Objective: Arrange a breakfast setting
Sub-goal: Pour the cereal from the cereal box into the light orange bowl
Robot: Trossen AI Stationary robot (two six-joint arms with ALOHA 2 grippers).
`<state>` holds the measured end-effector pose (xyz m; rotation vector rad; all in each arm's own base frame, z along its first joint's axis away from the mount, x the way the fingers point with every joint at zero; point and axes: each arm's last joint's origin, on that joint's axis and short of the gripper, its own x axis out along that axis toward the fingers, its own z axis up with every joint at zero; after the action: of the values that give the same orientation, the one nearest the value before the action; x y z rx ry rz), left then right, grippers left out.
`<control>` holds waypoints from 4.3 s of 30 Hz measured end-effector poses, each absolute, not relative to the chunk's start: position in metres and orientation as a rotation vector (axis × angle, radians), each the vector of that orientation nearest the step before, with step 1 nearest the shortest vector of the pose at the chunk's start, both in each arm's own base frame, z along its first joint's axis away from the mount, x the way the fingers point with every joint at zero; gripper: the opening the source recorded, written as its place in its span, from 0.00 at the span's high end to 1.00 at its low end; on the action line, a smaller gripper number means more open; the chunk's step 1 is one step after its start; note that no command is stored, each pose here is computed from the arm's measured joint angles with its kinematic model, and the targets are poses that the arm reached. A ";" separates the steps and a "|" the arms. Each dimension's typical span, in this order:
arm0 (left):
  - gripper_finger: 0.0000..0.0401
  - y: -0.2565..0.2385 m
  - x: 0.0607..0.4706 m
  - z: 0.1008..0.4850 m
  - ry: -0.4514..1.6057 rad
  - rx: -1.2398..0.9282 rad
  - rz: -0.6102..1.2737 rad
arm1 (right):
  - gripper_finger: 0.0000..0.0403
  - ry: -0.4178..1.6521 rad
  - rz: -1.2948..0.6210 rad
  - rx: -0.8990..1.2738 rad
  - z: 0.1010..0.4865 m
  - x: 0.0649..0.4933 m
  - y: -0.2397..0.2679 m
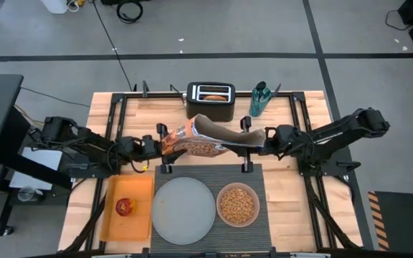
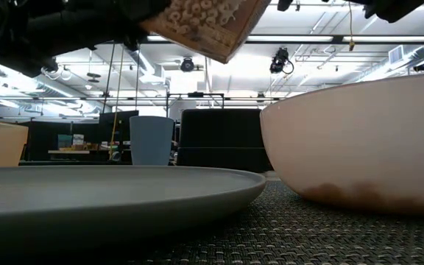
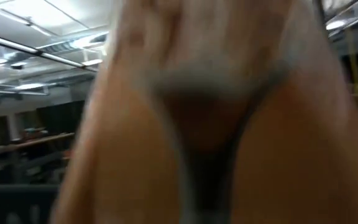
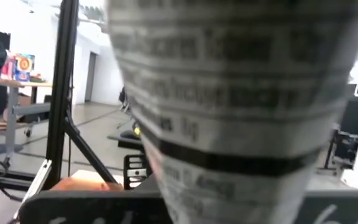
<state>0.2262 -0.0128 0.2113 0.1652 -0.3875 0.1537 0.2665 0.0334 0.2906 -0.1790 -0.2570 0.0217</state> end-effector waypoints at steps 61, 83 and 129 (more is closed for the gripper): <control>0.97 -0.026 0.188 0.301 -0.012 0.158 0.321 | 0.46 -0.026 -0.001 -0.080 0.318 0.180 0.041; 0.97 -0.015 0.108 0.269 0.015 0.100 0.890 | 0.46 -0.015 -0.006 -0.021 0.282 0.165 0.061; 0.97 0.039 0.092 0.167 -0.027 -0.039 1.631 | 0.46 -0.027 0.011 -0.069 0.272 0.188 0.073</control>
<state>0.0918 0.0388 0.1668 -0.0393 -0.0272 1.6312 0.1884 0.0734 0.2717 -0.0694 -0.0271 0.0107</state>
